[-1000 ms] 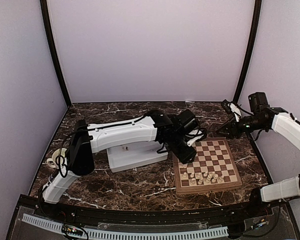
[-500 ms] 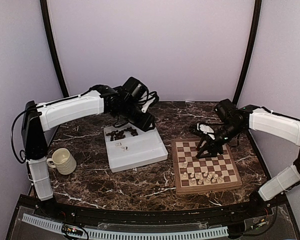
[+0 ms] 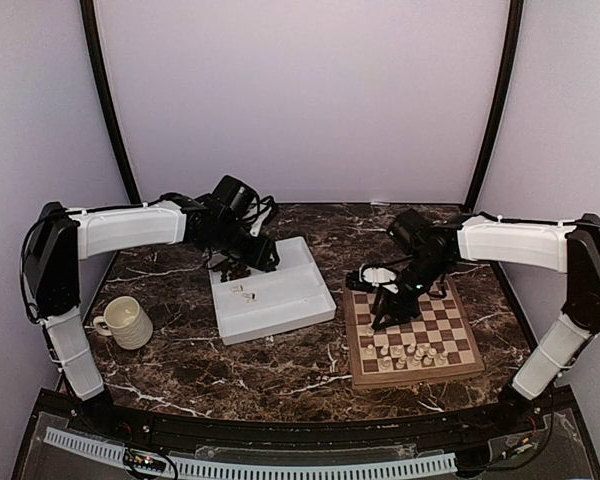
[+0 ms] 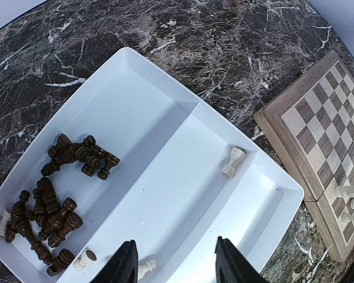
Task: Set up the chess pieces on the board
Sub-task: Pick up the knight from the chessboard, then place the knight at g1.
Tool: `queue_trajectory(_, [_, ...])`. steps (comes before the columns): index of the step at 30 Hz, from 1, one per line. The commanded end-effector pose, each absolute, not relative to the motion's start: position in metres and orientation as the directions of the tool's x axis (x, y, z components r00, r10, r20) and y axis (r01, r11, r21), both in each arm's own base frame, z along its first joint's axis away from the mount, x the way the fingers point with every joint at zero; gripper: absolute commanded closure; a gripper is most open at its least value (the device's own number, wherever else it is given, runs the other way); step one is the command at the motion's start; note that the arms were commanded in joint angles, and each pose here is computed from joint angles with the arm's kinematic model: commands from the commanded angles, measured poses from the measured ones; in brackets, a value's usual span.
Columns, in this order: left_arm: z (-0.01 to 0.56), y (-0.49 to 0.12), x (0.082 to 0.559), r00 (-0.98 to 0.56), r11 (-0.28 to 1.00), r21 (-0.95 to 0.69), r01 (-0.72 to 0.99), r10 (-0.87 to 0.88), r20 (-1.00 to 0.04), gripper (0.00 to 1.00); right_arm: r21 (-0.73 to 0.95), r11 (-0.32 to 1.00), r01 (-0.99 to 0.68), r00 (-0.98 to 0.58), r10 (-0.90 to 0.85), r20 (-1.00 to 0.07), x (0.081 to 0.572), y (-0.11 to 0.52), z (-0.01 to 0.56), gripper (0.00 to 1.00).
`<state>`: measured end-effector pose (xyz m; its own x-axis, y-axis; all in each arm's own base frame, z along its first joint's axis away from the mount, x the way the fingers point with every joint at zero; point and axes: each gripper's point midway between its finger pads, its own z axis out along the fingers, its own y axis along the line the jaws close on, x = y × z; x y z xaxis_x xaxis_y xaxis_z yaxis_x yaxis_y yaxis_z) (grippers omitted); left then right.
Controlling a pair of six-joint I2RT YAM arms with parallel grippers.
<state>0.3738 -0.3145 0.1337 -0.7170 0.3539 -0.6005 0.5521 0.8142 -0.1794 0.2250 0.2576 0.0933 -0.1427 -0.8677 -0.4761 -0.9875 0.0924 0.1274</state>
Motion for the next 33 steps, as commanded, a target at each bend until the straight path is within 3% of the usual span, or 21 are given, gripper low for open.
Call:
queue_trajectory(1, [0.171,-0.323,0.371,-0.674,0.785,-0.213,0.582,0.319,-0.667,0.53,0.099,0.078,-0.992,-0.116,-0.873,-0.474,0.232,0.268,0.093,0.59])
queue_trajectory(7, [0.174,-0.322,0.371,-0.669,0.785,-0.207,0.583,0.321,-0.670,0.53,0.109,0.052,-0.993,-0.097,-0.886,-0.453,0.228,0.272,0.085,0.67])
queue_trajectory(18, [0.172,-0.323,0.369,-0.674,0.780,-0.214,0.588,0.326,-0.663,0.53,0.115,0.060,-0.992,-0.105,-0.891,-0.442,0.229,0.271,0.087,0.99])
queue_trajectory(25, [0.171,-0.322,0.369,-0.674,0.782,-0.208,0.588,0.332,-0.660,0.53,0.044,0.124,-0.991,-0.131,-0.889,-0.439,0.227,0.240,0.118,1.00])
queue_trajectory(33, [0.173,-0.320,0.370,-0.668,0.784,-0.195,0.590,0.337,-0.663,0.53,0.007,0.290,-0.957,-0.266,-0.868,-0.419,0.223,0.156,0.131,1.00])
